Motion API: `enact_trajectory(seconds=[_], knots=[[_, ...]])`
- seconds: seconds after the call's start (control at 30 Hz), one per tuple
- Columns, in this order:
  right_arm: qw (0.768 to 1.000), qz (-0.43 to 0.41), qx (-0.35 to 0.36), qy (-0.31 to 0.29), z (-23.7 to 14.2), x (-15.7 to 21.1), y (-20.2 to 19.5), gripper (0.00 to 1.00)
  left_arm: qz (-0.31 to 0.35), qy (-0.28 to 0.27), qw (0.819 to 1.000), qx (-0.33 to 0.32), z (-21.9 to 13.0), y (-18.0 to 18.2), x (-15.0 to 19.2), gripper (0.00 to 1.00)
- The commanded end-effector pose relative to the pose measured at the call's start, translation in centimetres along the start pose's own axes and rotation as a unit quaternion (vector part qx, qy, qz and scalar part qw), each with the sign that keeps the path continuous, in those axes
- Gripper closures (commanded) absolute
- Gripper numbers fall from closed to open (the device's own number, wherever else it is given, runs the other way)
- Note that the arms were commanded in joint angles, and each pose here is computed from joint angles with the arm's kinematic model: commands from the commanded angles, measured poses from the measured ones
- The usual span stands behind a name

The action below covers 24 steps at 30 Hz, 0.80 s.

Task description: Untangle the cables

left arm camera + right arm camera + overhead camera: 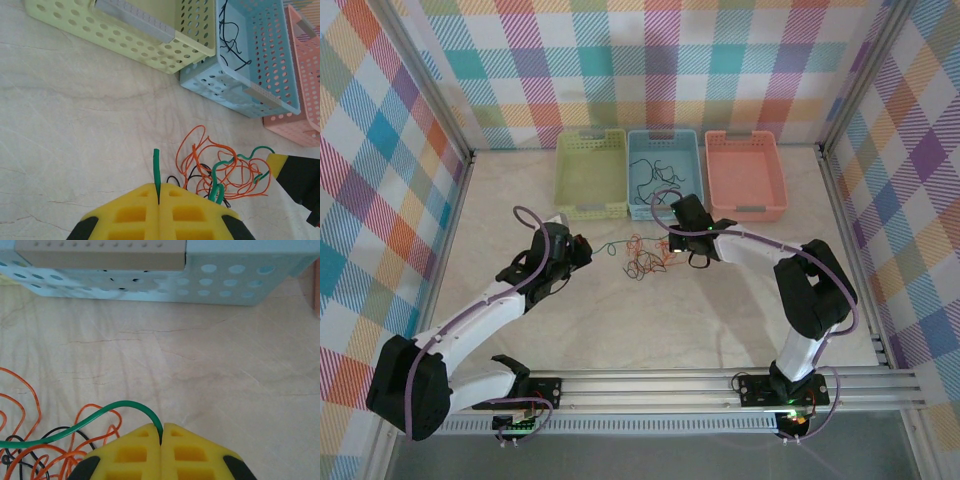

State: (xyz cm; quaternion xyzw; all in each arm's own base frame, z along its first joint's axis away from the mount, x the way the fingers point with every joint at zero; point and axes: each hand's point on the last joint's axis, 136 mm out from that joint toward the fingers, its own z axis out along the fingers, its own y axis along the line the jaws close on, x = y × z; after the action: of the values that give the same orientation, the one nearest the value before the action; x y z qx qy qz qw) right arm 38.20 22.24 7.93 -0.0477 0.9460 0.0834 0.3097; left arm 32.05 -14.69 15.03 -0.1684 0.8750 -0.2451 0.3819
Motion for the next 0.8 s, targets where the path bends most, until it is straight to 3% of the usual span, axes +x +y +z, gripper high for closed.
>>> enact_trajectory(seconds=[0.0, 0.17, 0.4, 0.53, 0.77], knots=[[1.0, 0.015, 0.007, -0.008, 0.1, -0.6, -1.0, 1.0, -0.008, -0.024, 1.0, -0.014, -0.2, 0.9, -1.0, 1.0], [0.998, 0.003, -0.057, -0.027, -0.7, -0.9, 1.1, 1.0, -0.005, 0.0, 1.0, -0.003, 0.8, 0.3, -0.4, 1.0], [1.0, 0.005, -0.013, 0.01, 0.5, -0.3, 0.0, 1.0, 0.007, 0.009, 0.999, 0.052, 0.7, -1.7, -0.1, 1.0], [0.999, -0.001, -0.053, 0.002, 0.1, -0.4, 1.3, 1.0, 0.021, 0.034, 0.993, 0.114, 1.0, -4.2, 0.7, 1.0], [0.992, -0.032, -0.12, -0.006, -0.5, -0.3, 4.0, 1.0, 0.052, 0.062, 0.985, 0.151, 1.3, -6.4, 2.1, 1.0]])
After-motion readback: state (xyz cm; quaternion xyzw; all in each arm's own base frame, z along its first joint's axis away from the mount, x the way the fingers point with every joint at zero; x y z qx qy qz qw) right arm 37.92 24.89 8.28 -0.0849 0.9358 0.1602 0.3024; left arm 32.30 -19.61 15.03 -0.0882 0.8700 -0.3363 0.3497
